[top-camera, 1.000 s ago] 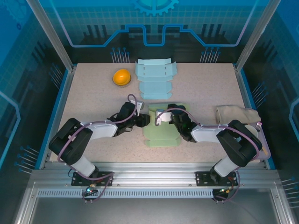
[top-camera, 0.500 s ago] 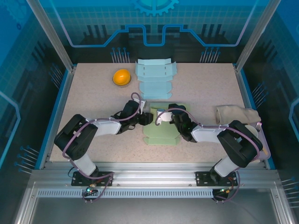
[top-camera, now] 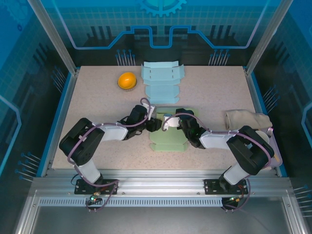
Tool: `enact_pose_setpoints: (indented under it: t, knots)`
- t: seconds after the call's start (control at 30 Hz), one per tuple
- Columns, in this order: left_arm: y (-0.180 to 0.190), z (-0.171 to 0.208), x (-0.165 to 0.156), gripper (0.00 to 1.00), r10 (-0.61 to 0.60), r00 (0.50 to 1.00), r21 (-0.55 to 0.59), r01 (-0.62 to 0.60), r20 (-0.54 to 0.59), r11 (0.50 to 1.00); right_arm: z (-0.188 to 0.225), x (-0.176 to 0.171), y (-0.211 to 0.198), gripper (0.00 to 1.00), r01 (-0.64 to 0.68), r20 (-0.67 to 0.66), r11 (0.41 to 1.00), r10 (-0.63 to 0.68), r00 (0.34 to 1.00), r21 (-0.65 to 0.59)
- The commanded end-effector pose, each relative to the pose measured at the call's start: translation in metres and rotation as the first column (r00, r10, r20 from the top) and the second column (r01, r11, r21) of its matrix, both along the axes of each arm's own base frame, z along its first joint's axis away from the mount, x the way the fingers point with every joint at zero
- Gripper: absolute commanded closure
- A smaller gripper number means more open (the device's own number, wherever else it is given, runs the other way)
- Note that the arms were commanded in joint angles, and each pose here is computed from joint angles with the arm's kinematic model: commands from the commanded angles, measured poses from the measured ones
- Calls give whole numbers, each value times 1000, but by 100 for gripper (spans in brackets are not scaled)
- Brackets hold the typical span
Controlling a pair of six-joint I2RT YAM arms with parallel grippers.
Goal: Fold the paper box
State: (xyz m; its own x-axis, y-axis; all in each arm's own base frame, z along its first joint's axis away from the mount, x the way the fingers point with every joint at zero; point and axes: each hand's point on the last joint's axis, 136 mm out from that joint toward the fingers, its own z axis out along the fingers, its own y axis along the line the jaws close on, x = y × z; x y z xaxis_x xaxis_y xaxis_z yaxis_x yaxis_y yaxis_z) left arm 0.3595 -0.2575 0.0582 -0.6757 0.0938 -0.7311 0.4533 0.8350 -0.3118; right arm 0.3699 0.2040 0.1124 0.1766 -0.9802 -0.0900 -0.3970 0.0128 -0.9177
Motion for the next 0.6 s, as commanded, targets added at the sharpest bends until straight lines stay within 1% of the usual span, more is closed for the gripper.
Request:
enact_pose_setpoints:
  t: [0.0, 0.27, 0.4, 0.57]
  knots:
    - [-6, 7, 15, 41, -5, 999, 29, 4, 53, 1000, -26, -21, 12, 100, -83, -107, 996, 81, 991, -13]
    - [-11, 11, 28, 40, 8, 998, 26, -10, 68, 1000, -28, -24, 13, 100, -91, -125, 996, 90, 988, -3]
    - [-2, 11, 35, 41, 59, 994, 57, -64, 94, 996, -29, -25, 14, 100, -98, -130, 995, 96, 987, -7]
    - [6, 7, 40, 45, 104, 989, 87, -113, 103, 990, -31, -25, 14, 100, -97, -136, 995, 95, 986, -9]
